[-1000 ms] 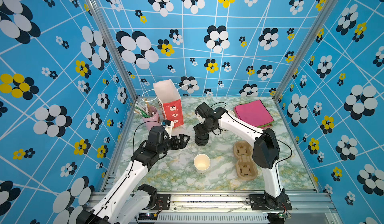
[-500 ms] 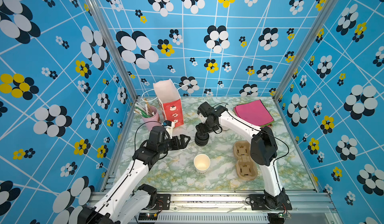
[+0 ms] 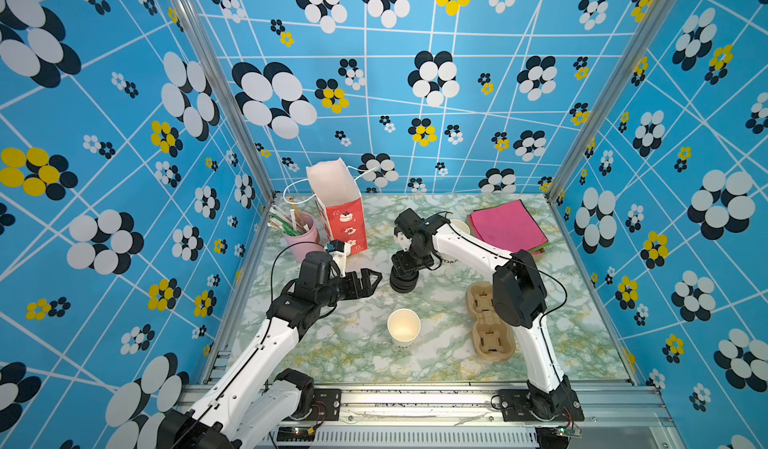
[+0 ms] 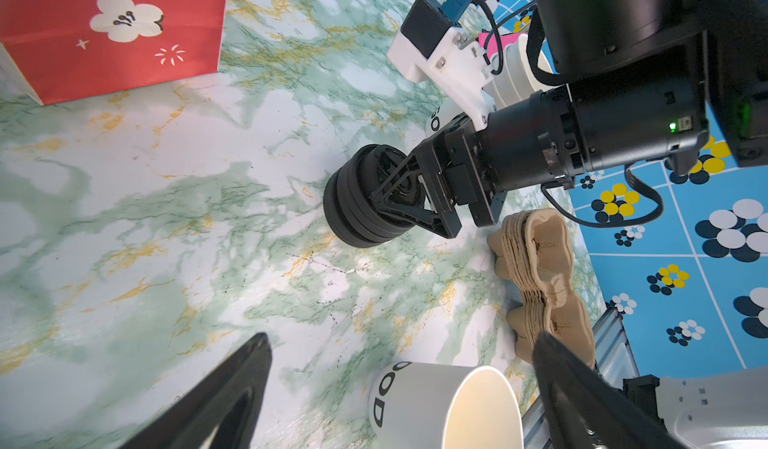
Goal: Pack the takeout coffee
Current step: 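Lower the right gripper and grasp the top black lid, then lift the black lid off the stack with the right gripper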
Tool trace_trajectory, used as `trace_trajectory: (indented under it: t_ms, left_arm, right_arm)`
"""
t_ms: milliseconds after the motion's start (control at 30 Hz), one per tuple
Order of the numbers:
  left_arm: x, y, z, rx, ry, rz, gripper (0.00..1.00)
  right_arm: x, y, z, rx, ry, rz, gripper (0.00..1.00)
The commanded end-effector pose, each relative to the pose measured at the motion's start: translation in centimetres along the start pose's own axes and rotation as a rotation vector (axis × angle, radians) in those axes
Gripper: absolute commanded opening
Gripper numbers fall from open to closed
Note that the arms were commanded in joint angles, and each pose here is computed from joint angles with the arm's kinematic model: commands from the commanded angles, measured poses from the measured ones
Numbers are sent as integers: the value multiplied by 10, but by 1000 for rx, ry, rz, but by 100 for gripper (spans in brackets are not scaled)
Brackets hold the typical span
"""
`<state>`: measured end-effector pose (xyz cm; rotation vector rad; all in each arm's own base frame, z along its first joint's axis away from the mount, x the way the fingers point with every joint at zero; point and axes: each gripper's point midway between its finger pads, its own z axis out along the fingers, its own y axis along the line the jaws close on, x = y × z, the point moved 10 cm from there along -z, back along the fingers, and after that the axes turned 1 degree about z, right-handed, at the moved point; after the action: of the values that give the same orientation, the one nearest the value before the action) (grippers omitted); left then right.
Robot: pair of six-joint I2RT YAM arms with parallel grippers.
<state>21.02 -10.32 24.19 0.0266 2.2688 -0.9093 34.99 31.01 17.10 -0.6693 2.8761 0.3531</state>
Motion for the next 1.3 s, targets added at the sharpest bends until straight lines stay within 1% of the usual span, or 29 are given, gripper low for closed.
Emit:
trace_trajectory:
  t_ms: [0, 200, 267, 367, 467, 533, 567, 600, 1100, 1267]
  left_arm:
    - [2, 4, 3, 7, 7, -14, 99]
    - [3, 6, 4, 5, 9, -17, 99]
    - [3, 6, 4, 4, 8, -17, 99]
    - [4, 6, 4, 3, 10, -18, 99]
    - [5, 6, 4, 4, 11, -17, 99]
    - [5, 7, 4, 3, 10, -19, 99]
    - [5, 7, 4, 4, 10, -18, 99]
    - [5, 7, 3, 4, 9, -19, 99]
    - [8, 8, 1, 0, 4, -22, 99]
    - [7, 9, 1, 0, 3, -23, 99]
  right_arm:
    - [0, -3, 6, 2, 25, 10, 72]
    - [0, -5, 8, 16, 27, 4, 65]
    - [-2, -5, 3, 25, 9, 1, 62]
    - [-4, -4, -8, 38, -30, -10, 60]
    - [-7, -4, -18, 49, -64, -23, 59]
    - [-7, -4, -18, 57, -69, -28, 59]
    - [-8, -2, -34, 51, -105, -33, 59]
    - [-8, -2, -36, 52, -111, -34, 58]
    - [-9, 1, -62, 51, -171, -42, 57]
    - [-6, 4, -86, 38, -219, -55, 57]
